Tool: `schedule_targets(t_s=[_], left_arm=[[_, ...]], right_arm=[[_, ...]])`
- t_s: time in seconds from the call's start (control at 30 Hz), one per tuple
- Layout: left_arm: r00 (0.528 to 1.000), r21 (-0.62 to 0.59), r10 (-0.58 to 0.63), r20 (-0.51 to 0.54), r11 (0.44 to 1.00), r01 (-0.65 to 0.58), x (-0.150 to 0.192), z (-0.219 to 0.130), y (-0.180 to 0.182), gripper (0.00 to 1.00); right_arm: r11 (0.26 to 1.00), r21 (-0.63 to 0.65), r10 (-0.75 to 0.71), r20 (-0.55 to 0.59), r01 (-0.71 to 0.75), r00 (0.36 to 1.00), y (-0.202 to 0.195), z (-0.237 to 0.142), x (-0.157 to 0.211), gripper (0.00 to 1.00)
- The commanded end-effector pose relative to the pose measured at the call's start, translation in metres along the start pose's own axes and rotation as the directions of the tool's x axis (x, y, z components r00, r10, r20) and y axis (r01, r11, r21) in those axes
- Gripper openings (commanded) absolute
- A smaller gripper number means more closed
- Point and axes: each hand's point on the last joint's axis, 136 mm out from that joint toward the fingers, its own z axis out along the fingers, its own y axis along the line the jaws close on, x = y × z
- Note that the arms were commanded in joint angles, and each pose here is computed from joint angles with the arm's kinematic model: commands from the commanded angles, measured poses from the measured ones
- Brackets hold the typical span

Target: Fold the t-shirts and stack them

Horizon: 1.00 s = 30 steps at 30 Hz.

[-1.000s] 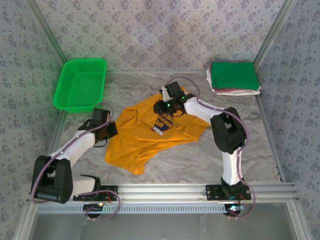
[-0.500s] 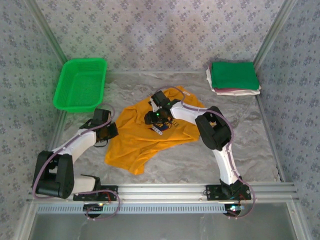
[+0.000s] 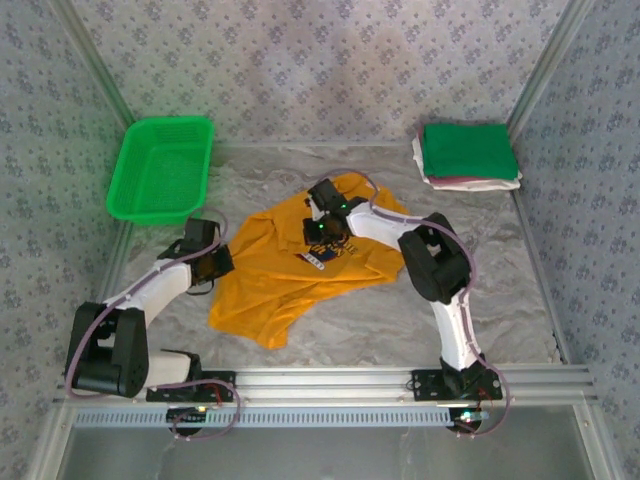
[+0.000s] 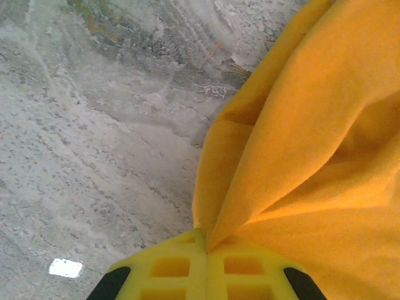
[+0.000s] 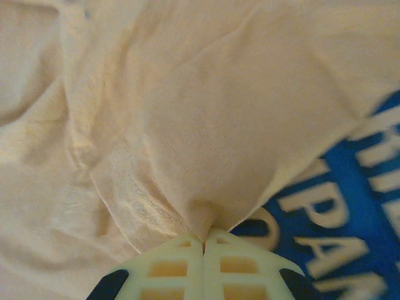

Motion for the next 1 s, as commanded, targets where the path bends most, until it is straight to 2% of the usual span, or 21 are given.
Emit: schedule_targets(t_s=[0.0,0.2,0.4,0.6,0.77,0.8,0.83,0.87,0.93,0.97], left_arm=[[0.999,-0.011,0.021,0.044,1.0,-0.02,-0.019,-0.007,-0.001,0.0],[0.991,0.024,0.078,0.11,0.996,-0.081,-0.052,-0.019,-0.021,0.0],[0.968,0.086,0.186,0.167,0.976,-0.202,-0.087,-0.044,-0.056,0.0],[0.924,0.175,0.278,0.265,0.928,-0.329,-0.104,-0.089,-0.099,0.0],[0.876,0.287,0.315,0.365,0.857,-0.427,-0.105,-0.142,-0.138,0.0],[0.865,0.314,0.322,0.385,0.836,-0.45,-0.103,-0.152,-0.146,0.02],[0.854,0.336,0.329,0.404,0.814,-0.473,-0.101,-0.161,-0.152,0.09],[0.847,0.348,0.331,0.416,0.802,-0.485,-0.099,-0.166,-0.156,0.19],[0.838,0.387,0.34,0.427,0.769,-0.509,-0.092,-0.17,-0.163,0.5],[0.841,0.391,0.338,0.422,0.769,-0.506,-0.088,-0.167,-0.161,0.53]], right_arm=[[0.998,-0.06,0.033,0.127,-0.025,0.991,0.001,-0.054,-0.036,0.0],[0.994,-0.086,0.087,0.254,-0.067,0.963,-0.024,-0.121,-0.061,0.0],[0.994,-0.06,0.104,0.422,-0.086,0.901,-0.05,-0.202,-0.078,0.0],[0.997,0.04,0.024,0.589,-0.059,0.808,-0.055,-0.293,-0.079,0.0],[0.992,0.106,-0.031,0.712,-0.064,0.702,-0.049,-0.368,-0.068,0.0],[0.992,0.111,-0.04,0.727,-0.061,0.686,-0.047,-0.378,-0.065,0.0],[0.991,0.119,-0.045,0.737,-0.064,0.674,-0.047,-0.385,-0.061,0.0],[0.99,0.123,-0.049,0.745,-0.065,0.666,-0.047,-0.39,-0.057,0.0],[0.989,0.131,-0.05,0.745,-0.072,0.665,-0.05,-0.389,-0.051,0.0],[0.987,0.136,-0.047,0.736,-0.08,0.675,-0.054,-0.385,-0.048,0.0]])
